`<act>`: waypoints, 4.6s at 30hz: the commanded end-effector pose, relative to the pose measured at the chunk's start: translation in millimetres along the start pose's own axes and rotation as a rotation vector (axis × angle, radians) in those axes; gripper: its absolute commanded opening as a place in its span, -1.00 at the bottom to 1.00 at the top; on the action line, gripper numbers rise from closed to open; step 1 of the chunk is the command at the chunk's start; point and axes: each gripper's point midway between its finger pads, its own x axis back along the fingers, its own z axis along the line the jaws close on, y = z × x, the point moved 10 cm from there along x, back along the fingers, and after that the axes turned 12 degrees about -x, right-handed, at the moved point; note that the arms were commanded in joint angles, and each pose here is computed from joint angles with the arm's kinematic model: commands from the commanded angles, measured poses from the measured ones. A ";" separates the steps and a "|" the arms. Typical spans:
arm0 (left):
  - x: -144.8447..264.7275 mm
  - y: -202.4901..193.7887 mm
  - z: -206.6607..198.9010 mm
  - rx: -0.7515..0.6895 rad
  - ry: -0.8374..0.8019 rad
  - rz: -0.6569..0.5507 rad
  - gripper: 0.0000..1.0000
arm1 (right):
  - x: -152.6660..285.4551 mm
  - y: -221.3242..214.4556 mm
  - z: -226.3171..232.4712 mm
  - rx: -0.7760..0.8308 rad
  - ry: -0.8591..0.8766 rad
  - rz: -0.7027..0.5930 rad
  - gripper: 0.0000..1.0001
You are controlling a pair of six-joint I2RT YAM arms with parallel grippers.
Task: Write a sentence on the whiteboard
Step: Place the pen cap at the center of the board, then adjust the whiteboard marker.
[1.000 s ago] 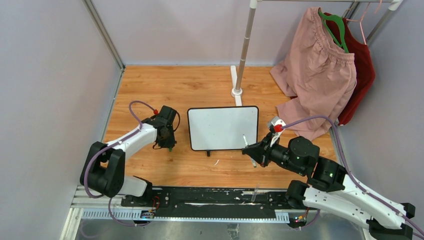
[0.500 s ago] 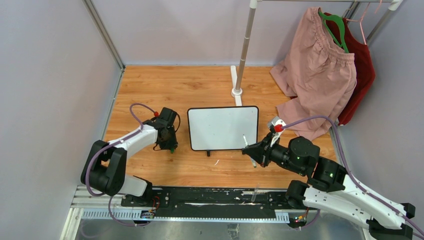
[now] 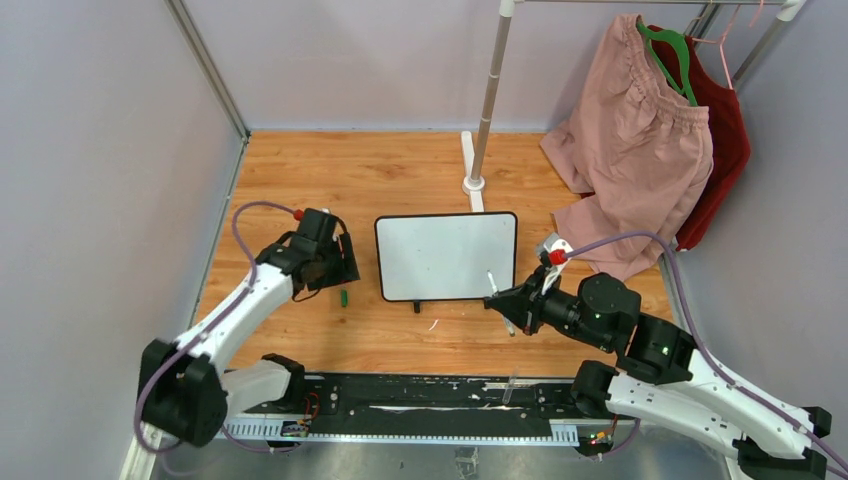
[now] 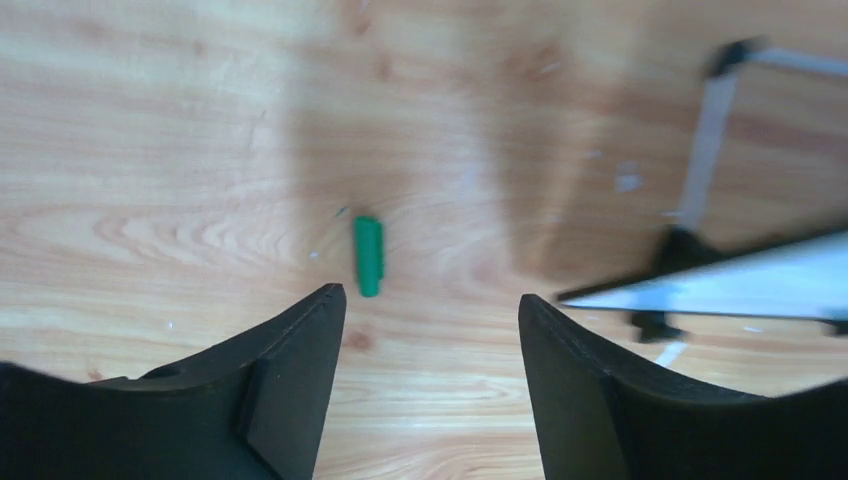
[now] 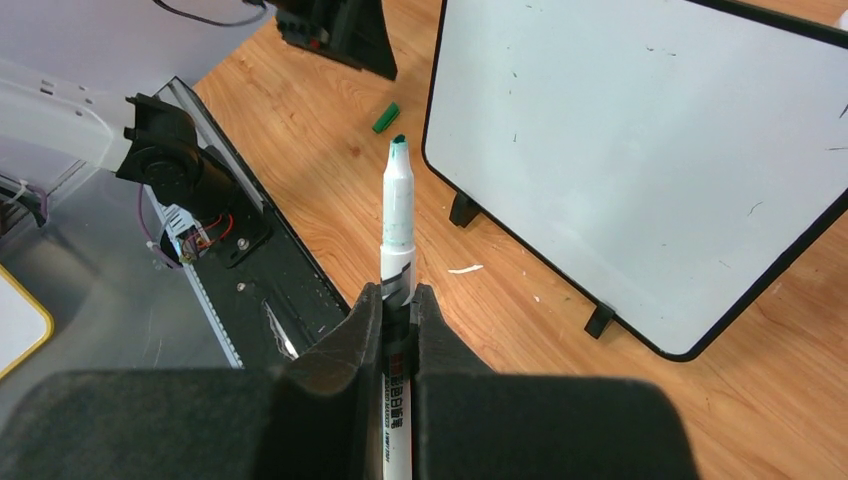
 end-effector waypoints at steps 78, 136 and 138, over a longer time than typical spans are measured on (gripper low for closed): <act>260.7 37.7 -63.8 -0.103 -1.372 -1.044 -1.00 | -92.0 96.5 109.1 -0.110 0.603 -0.173 0.54; 242.4 42.5 -49.6 0.607 -1.398 -1.008 -1.00 | -140.8 138.2 128.4 -0.221 0.585 -0.400 -0.35; 242.2 42.4 -49.5 0.609 -1.397 -1.009 -1.00 | -140.2 138.3 127.6 -0.219 0.578 -0.406 -0.23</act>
